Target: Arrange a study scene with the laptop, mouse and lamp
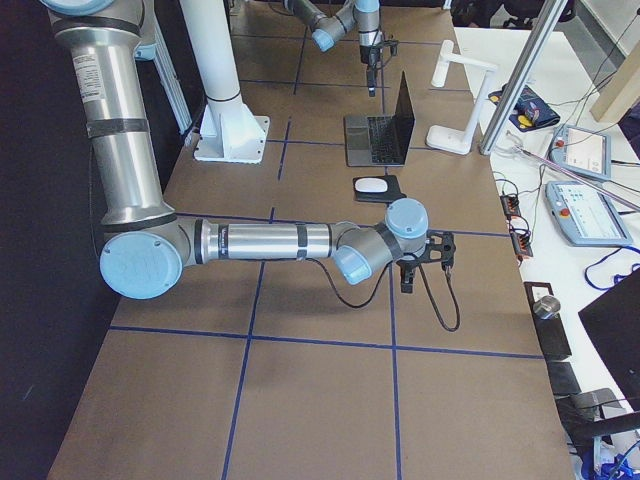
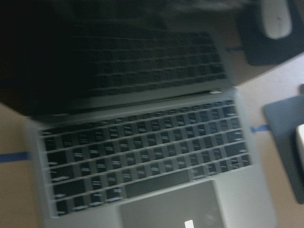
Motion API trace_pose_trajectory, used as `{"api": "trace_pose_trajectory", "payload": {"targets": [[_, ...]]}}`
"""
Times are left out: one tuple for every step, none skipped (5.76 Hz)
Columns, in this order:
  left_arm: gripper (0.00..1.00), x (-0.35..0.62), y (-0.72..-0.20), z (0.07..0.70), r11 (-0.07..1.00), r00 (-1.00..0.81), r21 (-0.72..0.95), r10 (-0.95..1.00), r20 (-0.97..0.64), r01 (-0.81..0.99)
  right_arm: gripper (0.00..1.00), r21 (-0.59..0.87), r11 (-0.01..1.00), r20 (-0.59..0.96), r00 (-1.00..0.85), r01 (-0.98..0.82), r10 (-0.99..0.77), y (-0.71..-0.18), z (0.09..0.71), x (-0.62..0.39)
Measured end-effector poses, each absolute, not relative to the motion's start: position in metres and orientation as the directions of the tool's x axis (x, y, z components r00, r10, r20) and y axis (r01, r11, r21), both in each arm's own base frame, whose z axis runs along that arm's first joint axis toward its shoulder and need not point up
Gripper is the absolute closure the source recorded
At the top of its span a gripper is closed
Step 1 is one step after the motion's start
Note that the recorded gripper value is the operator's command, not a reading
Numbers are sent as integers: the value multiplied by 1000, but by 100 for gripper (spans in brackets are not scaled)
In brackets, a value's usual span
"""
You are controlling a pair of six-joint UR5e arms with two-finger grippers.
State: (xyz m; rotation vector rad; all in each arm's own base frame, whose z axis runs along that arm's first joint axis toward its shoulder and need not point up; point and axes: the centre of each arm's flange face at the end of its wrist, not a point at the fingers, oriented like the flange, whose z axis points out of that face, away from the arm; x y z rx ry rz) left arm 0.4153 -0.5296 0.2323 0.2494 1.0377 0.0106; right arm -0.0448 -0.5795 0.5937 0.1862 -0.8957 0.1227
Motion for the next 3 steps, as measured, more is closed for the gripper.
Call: {"api": "trace_pose_trajectory", "payload": {"targets": [[0, 359, -545, 272, 969, 533, 228, 145, -834, 94, 0, 154, 984, 731, 680, -85, -56, -577, 610, -17], [0, 294, -559, 316, 963, 562, 258, 171, -809, 78, 0, 154, 988, 710, 697, -19, -98, -572, 617, 1], [0, 230, -569, 369, 950, 615, 308, 213, -759, 50, 0, 138, 990, 714, 693, 3, -102, -567, 622, 8]]}}
